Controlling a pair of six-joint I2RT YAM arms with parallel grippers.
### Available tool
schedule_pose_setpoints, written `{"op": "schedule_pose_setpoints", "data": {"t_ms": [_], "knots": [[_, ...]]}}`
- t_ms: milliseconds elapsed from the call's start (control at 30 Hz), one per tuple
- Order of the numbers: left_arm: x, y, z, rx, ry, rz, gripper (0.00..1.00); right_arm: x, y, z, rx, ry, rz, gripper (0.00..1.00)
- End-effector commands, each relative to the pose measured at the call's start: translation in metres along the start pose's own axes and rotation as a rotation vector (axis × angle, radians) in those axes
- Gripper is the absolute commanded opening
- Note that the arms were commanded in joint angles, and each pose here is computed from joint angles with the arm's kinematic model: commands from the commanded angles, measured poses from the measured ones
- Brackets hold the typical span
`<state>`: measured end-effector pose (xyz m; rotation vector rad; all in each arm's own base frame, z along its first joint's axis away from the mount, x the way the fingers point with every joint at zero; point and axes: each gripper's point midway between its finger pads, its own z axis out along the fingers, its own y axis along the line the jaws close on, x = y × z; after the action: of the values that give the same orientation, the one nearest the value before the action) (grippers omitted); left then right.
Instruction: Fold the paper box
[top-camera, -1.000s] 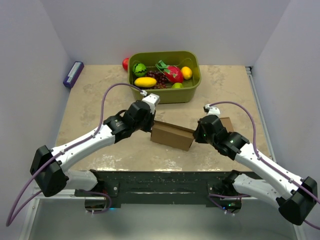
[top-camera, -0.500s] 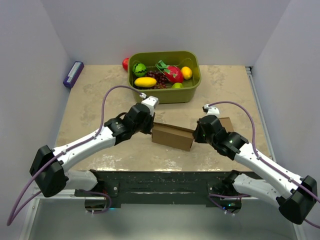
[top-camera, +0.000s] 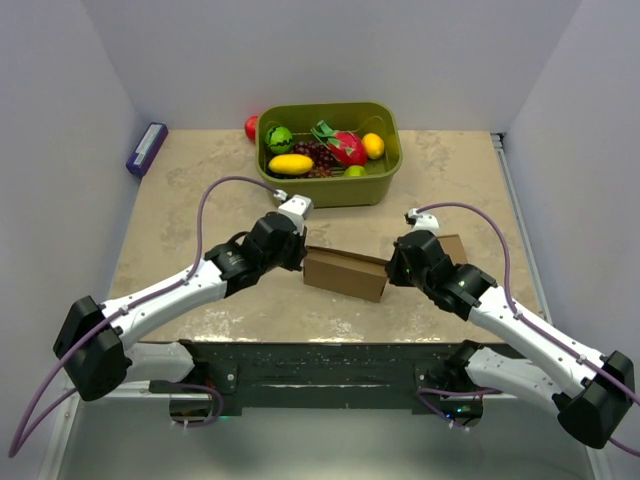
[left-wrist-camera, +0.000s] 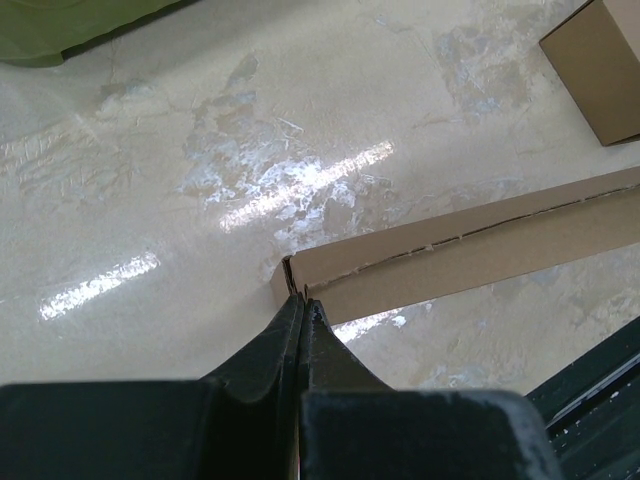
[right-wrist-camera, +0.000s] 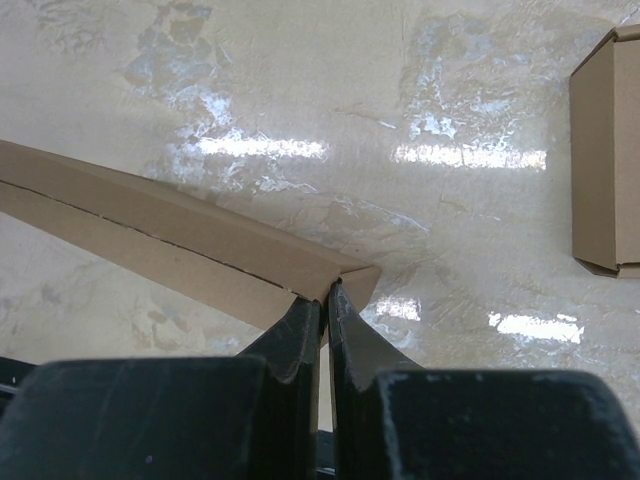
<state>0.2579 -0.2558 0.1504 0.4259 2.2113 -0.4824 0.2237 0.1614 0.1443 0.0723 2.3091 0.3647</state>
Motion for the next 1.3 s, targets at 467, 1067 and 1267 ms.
{"op": "schedule_pose_setpoints", "data": {"t_ms": [467,1067,1267], "knots": [[0.021,-0.011,-0.009,0.063,0.065,0.012,0.02,0.02,-0.006,0.003,0.029,0.068,-0.031,0.01],[-0.045,-0.025,-0.052,0.131,-0.157,-0.006,0.59,0.017,-0.005,0.003,0.03,0.063,-0.038,0.01],[-0.069,-0.015,-0.047,0.082,-0.213,-0.025,0.55,0.017,-0.003,0.001,0.024,0.061,-0.04,0.01]]}}
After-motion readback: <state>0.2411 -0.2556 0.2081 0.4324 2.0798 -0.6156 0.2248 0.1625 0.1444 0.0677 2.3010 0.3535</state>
